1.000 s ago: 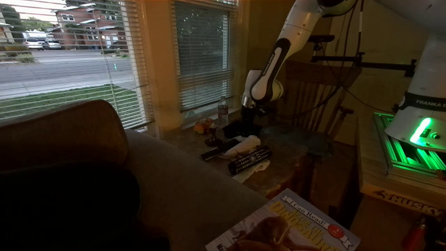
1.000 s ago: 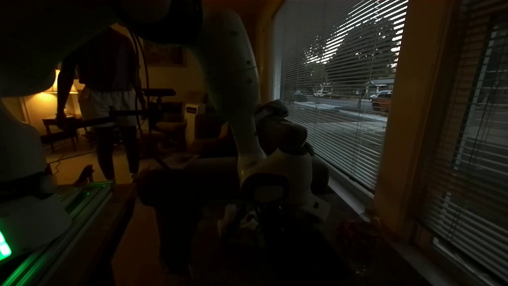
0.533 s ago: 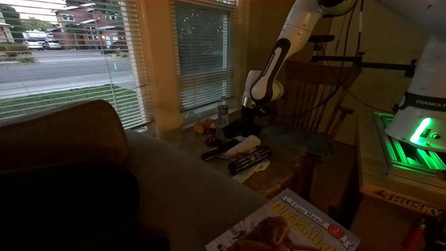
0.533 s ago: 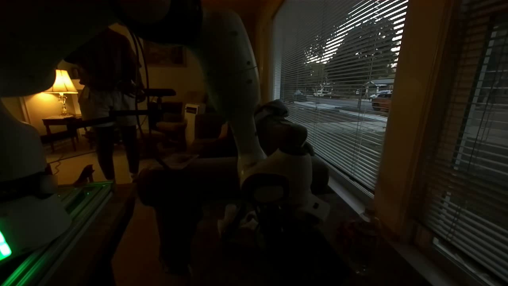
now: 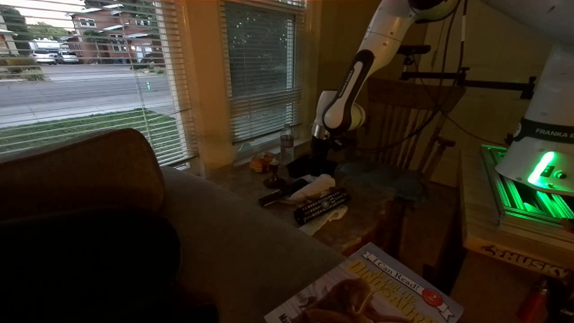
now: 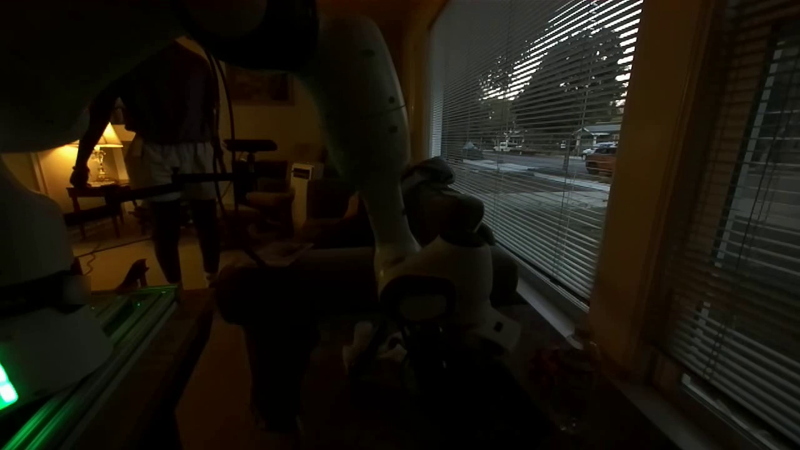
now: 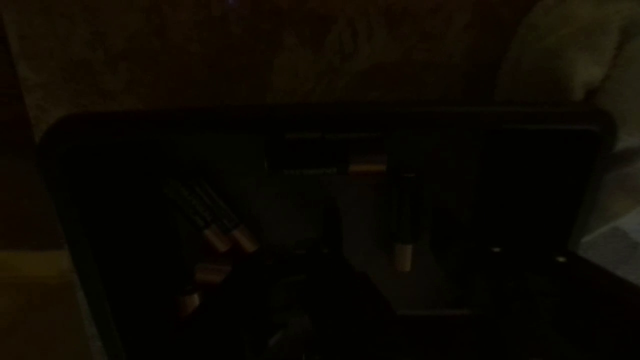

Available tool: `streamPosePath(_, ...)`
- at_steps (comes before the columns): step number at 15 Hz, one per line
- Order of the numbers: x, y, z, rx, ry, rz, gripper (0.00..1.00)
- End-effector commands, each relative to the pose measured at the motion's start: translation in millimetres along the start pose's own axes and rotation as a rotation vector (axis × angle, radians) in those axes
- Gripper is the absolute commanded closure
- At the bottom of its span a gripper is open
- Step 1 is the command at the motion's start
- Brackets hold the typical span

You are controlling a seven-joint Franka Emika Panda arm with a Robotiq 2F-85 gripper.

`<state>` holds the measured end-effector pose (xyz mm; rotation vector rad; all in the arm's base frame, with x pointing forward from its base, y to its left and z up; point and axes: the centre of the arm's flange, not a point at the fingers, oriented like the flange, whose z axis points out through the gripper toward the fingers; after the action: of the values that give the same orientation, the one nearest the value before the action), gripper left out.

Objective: Put the black object into the toy car

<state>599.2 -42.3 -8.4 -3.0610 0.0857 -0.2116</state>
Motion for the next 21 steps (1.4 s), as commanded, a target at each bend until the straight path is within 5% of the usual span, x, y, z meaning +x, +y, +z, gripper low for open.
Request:
streamPosePath(1, 0.4, 0.4, 2.0, 0.011, -0.009, -0.011, 0.56)
streamPosePath(5, -0.4, -1.9, 1.4, 0.011, -0.009, -0.017, 0.77)
streamPosePath(10, -1.2, -3.8, 1.3, 0.011, -0.010, -0.025, 0.87)
streamPosePath(11, -1.4, -3.9, 1.5, 0.011, -0.009, -0.027, 0.98)
streamPosePath(15, -1.4, -5.6, -3.4, 0.001, -0.005, -0.016, 0.96)
streamPosePath(21, 17.6, -19.1, -58.7, -0.037, 0.002, 0.001, 0.96)
